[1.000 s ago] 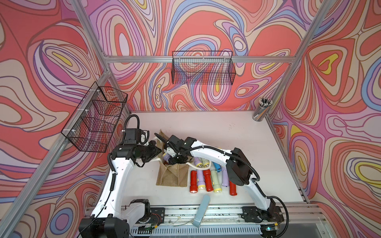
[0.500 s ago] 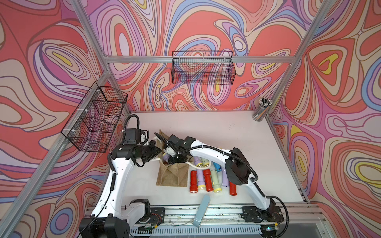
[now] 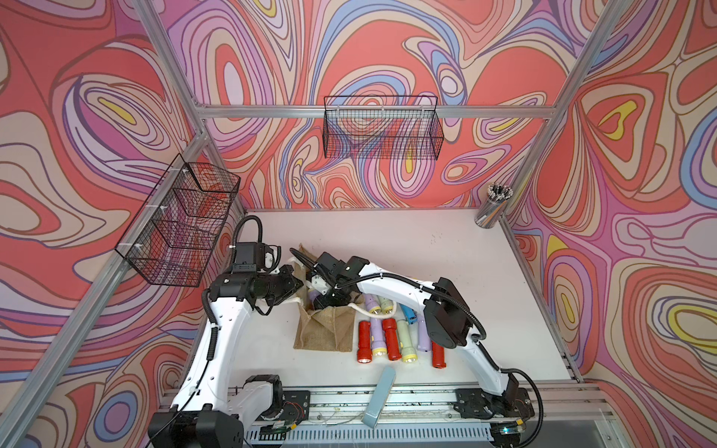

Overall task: Put the flashlights into the tote bags
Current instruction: Place the flashlight in the canvas bag.

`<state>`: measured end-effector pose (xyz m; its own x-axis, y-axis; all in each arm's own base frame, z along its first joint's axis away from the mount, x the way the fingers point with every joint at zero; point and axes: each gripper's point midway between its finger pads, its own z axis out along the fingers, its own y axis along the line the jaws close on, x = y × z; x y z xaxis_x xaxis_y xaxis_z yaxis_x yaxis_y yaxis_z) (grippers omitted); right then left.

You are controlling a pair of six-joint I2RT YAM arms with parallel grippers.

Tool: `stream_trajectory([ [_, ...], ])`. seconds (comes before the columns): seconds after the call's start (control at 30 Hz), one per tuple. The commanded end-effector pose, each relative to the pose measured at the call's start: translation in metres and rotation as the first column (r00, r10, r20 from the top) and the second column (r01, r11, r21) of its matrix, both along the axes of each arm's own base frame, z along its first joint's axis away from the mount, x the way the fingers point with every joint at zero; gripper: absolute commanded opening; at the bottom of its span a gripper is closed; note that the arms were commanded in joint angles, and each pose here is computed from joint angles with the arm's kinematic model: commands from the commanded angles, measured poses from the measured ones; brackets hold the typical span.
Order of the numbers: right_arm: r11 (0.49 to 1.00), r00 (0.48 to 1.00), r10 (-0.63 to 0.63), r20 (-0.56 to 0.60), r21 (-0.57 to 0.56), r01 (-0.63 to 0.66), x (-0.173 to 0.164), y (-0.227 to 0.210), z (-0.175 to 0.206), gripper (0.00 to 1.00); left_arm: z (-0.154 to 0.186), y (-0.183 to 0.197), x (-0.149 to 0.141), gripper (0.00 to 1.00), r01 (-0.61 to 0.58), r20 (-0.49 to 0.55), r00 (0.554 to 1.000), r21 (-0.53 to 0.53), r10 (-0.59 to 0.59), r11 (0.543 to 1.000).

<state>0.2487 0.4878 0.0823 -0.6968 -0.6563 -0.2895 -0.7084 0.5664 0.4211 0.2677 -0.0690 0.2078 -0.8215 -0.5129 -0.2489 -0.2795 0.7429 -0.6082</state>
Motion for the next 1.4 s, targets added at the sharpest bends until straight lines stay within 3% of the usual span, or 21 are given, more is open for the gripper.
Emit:
stream_trajectory([
  [0.0,0.994,0.999,0.03,0.02,0.105,-0.032,-0.005,0.014,0.038,0.56,-0.006,0.005,-0.009,0.03,-0.004,-0.025,1.0,0.028,0.005,1.0],
  [0.57,0.947,0.979,-0.021,0.203,0.319,-0.046,0.01,0.026,0.12,0.59,-0.006,0.017,-0.011,0.03,-0.012,-0.035,0.999,0.108,0.016,0.994],
  [0.87,0.928,0.927,-0.1,0.362,0.37,-0.044,0.025,0.012,0.169,0.62,-0.008,0.027,-0.011,0.03,-0.011,-0.043,0.999,0.178,0.019,0.984],
  [1.13,0.901,0.893,-0.154,0.422,0.431,-0.048,0.025,0.001,0.211,0.62,-0.005,0.019,-0.004,0.03,-0.003,-0.019,1.0,0.13,0.006,0.991],
  [1.37,0.905,0.835,-0.249,0.491,0.425,0.02,0.033,-0.034,0.241,0.61,-0.002,0.018,-0.001,0.03,0.001,-0.011,1.0,0.121,0.001,0.993],
])
